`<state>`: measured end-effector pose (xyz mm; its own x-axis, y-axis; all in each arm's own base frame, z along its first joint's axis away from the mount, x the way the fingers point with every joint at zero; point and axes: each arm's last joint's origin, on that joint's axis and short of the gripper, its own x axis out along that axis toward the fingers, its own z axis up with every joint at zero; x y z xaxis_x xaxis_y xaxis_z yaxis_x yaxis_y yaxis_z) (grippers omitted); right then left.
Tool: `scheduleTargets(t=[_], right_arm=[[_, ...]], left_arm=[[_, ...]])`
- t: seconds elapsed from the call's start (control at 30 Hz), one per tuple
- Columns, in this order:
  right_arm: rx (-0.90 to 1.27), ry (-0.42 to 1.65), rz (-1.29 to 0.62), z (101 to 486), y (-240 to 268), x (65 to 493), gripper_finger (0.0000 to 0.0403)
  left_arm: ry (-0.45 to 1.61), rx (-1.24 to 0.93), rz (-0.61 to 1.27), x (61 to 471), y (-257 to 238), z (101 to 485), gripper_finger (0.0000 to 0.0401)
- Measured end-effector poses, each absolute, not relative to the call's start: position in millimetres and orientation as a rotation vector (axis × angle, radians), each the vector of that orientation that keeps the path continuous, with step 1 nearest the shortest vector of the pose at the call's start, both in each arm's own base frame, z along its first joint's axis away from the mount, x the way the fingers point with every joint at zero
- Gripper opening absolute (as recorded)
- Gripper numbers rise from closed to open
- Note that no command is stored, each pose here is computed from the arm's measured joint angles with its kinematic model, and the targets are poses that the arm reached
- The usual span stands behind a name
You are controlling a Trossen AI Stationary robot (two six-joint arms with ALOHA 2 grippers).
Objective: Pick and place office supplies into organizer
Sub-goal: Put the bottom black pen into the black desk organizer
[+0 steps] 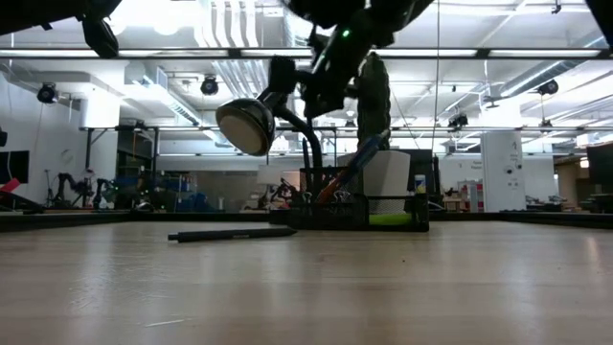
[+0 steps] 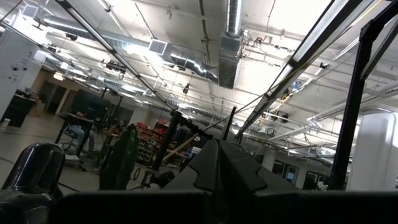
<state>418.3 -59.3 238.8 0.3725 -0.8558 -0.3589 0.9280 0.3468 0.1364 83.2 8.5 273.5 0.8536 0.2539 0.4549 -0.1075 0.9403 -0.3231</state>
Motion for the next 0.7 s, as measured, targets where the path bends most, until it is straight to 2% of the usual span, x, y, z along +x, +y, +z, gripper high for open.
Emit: scheduleTargets(t=[0.23,0.7], right_arm=[[0.365,0.182,-1.322,211.6,-55.9,426.0,0.0013],[0.365,0.144,-1.381,199.7,-54.0,418.7,0.0013]], left_arm=[[-0.517,-0.3,0.191,83.2,8.5,273.7,0.0],[-0.517,-0.302,0.19,83.2,8.5,273.7,0.0]])
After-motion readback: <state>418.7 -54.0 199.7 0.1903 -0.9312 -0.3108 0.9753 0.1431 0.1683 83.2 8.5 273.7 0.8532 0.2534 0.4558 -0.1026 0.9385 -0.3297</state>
